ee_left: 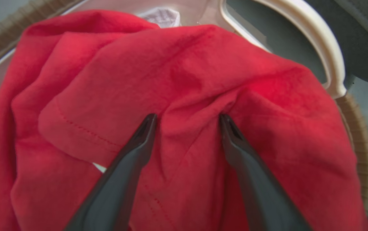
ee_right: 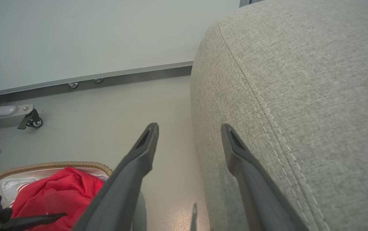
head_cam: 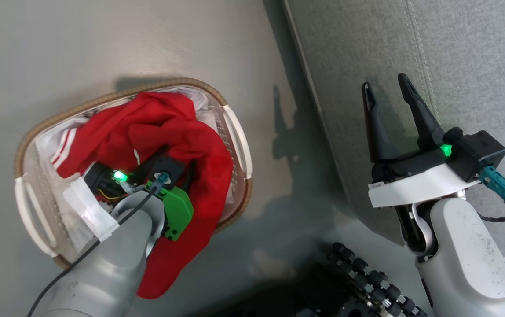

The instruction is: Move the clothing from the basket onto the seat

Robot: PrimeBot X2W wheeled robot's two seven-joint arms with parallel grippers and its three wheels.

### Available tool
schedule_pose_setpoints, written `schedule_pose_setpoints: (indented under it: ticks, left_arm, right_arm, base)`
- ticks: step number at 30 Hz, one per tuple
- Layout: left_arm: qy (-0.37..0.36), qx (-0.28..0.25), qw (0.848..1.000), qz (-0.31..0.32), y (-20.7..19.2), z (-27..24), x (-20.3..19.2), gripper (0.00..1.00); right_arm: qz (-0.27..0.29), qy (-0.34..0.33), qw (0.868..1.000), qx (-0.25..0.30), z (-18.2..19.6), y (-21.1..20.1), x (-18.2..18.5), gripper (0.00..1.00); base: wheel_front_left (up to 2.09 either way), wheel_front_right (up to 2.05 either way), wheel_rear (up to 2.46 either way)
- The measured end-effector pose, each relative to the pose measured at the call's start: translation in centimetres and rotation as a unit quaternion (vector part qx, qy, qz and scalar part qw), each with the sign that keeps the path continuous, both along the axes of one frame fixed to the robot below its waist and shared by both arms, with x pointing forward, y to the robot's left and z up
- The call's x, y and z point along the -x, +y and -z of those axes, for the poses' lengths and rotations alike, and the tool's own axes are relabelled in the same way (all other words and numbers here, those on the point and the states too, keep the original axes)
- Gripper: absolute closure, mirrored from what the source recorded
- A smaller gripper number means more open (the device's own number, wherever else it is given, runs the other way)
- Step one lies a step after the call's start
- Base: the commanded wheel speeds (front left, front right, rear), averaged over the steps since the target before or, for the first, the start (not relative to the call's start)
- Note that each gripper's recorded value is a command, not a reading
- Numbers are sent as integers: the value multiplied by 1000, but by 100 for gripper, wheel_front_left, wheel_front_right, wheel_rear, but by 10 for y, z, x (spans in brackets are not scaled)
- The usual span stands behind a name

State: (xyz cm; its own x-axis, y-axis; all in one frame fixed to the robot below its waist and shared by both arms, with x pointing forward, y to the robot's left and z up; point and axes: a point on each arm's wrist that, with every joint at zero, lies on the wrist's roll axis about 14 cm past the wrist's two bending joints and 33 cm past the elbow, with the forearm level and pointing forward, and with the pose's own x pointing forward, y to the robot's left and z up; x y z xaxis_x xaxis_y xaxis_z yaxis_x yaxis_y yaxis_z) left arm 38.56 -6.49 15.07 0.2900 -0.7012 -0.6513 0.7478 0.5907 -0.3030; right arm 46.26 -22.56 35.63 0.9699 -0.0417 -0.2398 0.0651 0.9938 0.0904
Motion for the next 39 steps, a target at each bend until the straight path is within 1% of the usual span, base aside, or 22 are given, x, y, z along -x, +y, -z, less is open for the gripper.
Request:
schedule_pose_setpoints:
  ticks: [7, 8, 9, 11, 12, 19, 25, 33, 39]
  left_arm:
    - [16, 0, 1000, 5, -10, 19, 3, 1]
    - [17, -1, 1000, 4, -10, 20, 3, 25]
    - [20, 0, 1000, 2, -11, 21, 4, 53]
    - [21, 1, 1000, 2, -12, 22, 4, 97]
    - [21, 2, 1000, 1, -13, 21, 4, 100]
    - [0, 26, 1000, -10, -22, 1, -7, 100]
    - [-22, 50, 998, -24, -23, -28, -12, 100]
    - [-65, 80, 994, -45, -15, -78, -16, 100]
    - [-112, 107, 985, -74, -6, -129, -22, 100]
  right_arm:
    - [13, 13, 1000, 9, 7, -11, 5, 0]
    - [14, 14, 1000, 10, 8, -13, 6, 0]
    - [16, 15, 1000, 11, 8, -14, 6, 0]
    - [18, 16, 1000, 10, 8, -15, 6, 0]
    - [18, 15, 1000, 10, 8, -15, 6, 0]
    - [17, 8, 1000, 12, 3, -14, 4, 0]
    - [13, -6, 1000, 17, -9, -13, 2, 0]
    - [3, -25, 999, 28, -30, -6, 6, 0]
    - [-3, -42, 999, 34, -49, 0, 16, 0]
  base:
    - [0, 0, 0]
    - [0, 0, 0]
    - [0, 0, 0]
    - [0, 0, 0]
    - [0, 0, 0]
    - [0, 0, 0]
    - [0, 0, 0]
    - [0, 0, 0]
    - [0, 0, 0]
